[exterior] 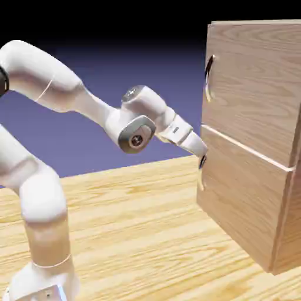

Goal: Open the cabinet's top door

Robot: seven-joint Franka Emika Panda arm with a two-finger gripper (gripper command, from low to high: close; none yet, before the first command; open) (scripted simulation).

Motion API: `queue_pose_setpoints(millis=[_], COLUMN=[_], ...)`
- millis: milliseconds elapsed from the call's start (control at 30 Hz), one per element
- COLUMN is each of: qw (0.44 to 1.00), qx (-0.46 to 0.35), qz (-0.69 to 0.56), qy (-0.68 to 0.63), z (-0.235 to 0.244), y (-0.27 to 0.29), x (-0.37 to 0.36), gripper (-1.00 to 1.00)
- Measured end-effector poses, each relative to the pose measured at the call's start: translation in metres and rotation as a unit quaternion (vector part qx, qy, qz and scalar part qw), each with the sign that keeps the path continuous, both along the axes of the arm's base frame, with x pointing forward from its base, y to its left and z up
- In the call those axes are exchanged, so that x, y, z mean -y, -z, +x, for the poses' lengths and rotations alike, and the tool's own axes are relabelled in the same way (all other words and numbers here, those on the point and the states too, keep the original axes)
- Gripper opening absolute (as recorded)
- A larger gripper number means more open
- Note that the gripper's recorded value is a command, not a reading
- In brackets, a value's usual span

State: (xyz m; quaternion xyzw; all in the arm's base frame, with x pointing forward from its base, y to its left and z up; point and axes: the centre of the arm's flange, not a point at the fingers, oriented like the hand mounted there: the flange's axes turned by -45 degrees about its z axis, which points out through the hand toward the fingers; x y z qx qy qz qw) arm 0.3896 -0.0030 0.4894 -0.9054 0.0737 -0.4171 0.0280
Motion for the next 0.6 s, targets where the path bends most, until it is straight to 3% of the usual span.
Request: queue_pose_setpoints(millis=[267, 600], qw=[0.951, 0.787], qx=[0.101, 0.2], qz=[0.221, 0.49], qy=[0.188, 0.318], z=[-0.012, -0.036], y=[-0.085, -0.163], x=[0.008, -0.018], gripper=[0.0, 0.0])
